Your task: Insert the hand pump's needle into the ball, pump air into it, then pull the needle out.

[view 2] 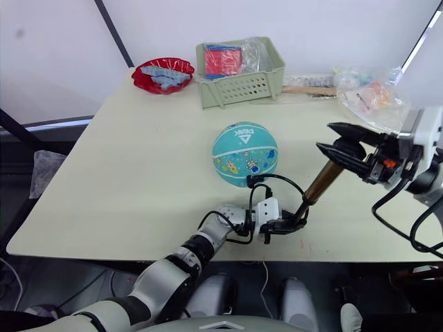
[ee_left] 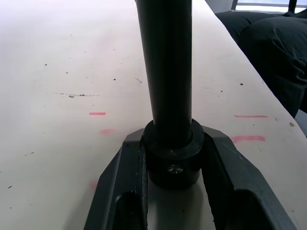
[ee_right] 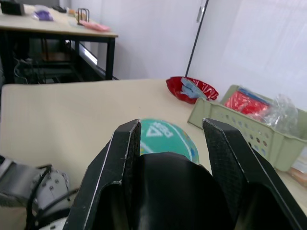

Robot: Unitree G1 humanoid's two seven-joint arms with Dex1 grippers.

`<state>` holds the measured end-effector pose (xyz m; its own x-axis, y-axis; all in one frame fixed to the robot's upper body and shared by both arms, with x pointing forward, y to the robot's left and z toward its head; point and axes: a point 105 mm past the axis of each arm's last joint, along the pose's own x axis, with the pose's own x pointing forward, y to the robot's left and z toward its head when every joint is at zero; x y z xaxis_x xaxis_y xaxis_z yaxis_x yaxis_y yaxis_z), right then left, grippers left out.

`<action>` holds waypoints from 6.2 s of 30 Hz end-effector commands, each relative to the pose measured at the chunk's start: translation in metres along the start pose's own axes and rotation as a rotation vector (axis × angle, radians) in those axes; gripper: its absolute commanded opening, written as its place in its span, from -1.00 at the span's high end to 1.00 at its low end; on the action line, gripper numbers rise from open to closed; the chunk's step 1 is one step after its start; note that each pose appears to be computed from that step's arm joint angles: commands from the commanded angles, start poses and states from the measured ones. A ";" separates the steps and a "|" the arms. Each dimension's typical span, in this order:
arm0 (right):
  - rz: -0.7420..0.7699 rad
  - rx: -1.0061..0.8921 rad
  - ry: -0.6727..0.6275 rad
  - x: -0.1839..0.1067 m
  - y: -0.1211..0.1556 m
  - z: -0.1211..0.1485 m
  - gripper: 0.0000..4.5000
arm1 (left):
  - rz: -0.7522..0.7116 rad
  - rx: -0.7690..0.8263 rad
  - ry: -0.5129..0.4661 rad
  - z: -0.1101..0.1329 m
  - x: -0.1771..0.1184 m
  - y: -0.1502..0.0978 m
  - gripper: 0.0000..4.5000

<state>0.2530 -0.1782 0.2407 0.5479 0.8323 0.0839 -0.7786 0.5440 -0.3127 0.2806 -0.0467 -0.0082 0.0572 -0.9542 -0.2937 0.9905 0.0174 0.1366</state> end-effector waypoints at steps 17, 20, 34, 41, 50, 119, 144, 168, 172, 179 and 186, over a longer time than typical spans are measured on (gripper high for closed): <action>0.024 0.107 0.123 0.024 0.050 -0.102 0.31 | -0.080 -0.084 0.149 -0.045 -0.010 -0.031 0.54; 0.030 0.083 0.096 0.026 0.045 -0.089 0.31 | -0.080 -0.085 0.152 -0.046 -0.011 -0.031 0.54; 0.014 -0.019 -0.107 0.012 -0.006 0.029 0.31 | -0.096 -0.087 0.167 -0.052 -0.014 -0.036 0.54; -0.006 -0.042 -0.177 0.007 -0.023 0.073 0.31 | -0.096 -0.085 0.168 -0.052 -0.014 -0.036 0.54; 0.057 0.031 0.023 0.015 0.000 0.013 0.31 | -0.094 -0.086 0.167 -0.051 -0.014 -0.035 0.54; 0.030 0.074 0.121 0.014 0.019 -0.054 0.31 | -0.071 -0.086 0.165 -0.047 -0.011 -0.027 0.54; -0.029 0.109 -0.031 0.022 0.012 -0.034 0.31 | -0.066 -0.087 0.163 -0.046 -0.012 -0.026 0.54; -0.066 -0.062 -0.119 0.009 -0.031 0.062 0.31 | -0.081 -0.081 0.161 -0.045 -0.010 -0.028 0.54; -0.040 -0.033 -0.036 0.011 -0.020 0.034 0.31 | -0.078 -0.083 0.160 -0.045 -0.010 -0.027 0.54; 0.007 0.003 0.097 0.010 0.004 -0.022 0.31 | -0.079 -0.086 0.157 -0.044 -0.009 -0.028 0.54; 0.028 0.093 0.151 0.010 0.030 -0.078 0.31 | -0.066 -0.090 0.155 -0.044 -0.008 -0.027 0.54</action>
<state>0.2581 -0.1598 0.1930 0.5502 0.8343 0.0344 -0.7940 0.5355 -0.2879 0.2801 -0.0450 -0.0088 0.0636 -0.9528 -0.2969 0.9889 0.0202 0.1470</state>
